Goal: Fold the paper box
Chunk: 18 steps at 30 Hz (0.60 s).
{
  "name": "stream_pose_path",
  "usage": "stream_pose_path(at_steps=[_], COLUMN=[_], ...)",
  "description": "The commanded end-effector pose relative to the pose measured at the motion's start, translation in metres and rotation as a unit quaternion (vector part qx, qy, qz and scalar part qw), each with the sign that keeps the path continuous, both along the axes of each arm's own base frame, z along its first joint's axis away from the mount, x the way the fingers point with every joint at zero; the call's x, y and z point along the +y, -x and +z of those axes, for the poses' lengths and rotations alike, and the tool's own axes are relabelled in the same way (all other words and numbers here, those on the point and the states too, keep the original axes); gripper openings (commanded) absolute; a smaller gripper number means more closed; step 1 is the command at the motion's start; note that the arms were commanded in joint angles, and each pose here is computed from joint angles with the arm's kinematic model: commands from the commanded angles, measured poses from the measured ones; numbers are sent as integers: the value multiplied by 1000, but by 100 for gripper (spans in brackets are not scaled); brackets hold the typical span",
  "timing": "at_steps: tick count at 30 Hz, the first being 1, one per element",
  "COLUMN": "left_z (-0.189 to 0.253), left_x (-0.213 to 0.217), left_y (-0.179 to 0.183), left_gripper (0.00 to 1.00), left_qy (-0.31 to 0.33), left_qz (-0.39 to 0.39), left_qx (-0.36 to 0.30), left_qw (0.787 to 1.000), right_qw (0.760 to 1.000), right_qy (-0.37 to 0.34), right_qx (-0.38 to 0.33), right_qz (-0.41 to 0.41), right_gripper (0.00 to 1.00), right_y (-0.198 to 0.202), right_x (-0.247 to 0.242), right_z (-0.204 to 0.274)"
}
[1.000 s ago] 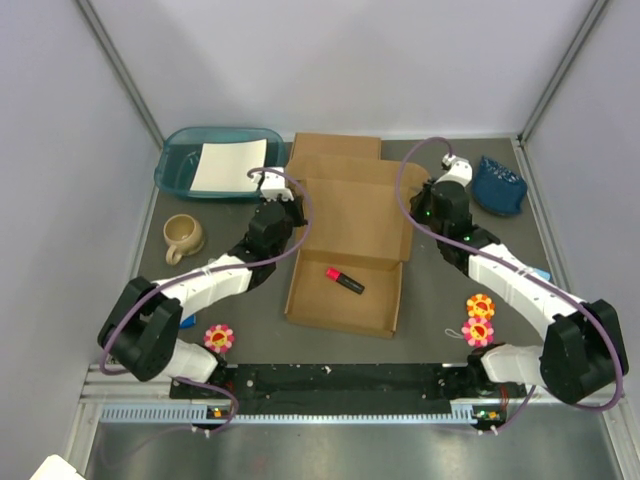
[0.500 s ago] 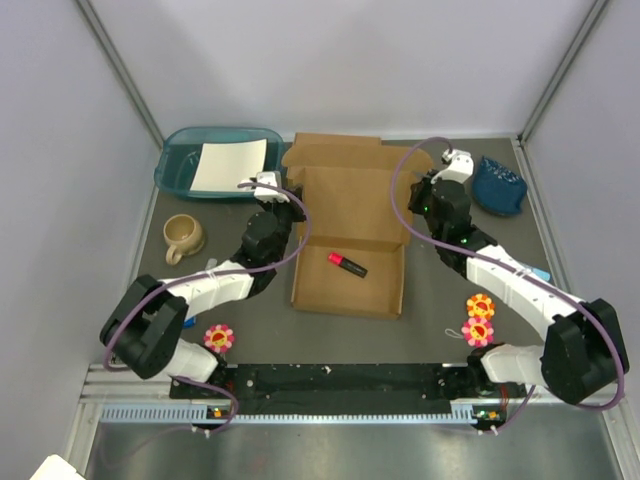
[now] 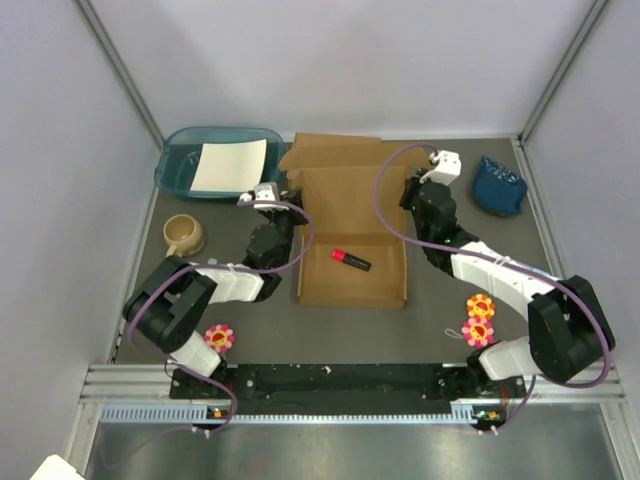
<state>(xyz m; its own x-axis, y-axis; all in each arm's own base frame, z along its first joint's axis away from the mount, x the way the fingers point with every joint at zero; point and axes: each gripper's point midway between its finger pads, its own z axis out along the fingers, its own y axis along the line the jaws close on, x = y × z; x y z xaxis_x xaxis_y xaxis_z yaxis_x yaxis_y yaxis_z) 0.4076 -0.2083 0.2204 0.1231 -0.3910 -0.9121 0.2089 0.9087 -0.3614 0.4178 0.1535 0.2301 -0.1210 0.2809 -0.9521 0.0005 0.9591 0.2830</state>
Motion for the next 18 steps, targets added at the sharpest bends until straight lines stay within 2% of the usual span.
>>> stream_pose_path(at_steps=[1,11,18], left_z=[13,18,1], left_x=[-15,-7,-5], left_y=[26,55,88], left_gripper=[0,0,0], left_qy=[62,66,70], left_qz=[-49,-55,-68], left_qx=[-45,-67,-59], left_qw=[996,994,993], right_qw=[997,998,999], right_qy=[-55,-48,-34], right_qx=[-29,-12,26], right_qz=[37,35,25], right_gripper=[0,0,0], right_y=[14,59,100], right_x=[33,37,26], right_z=[4,-29,-77])
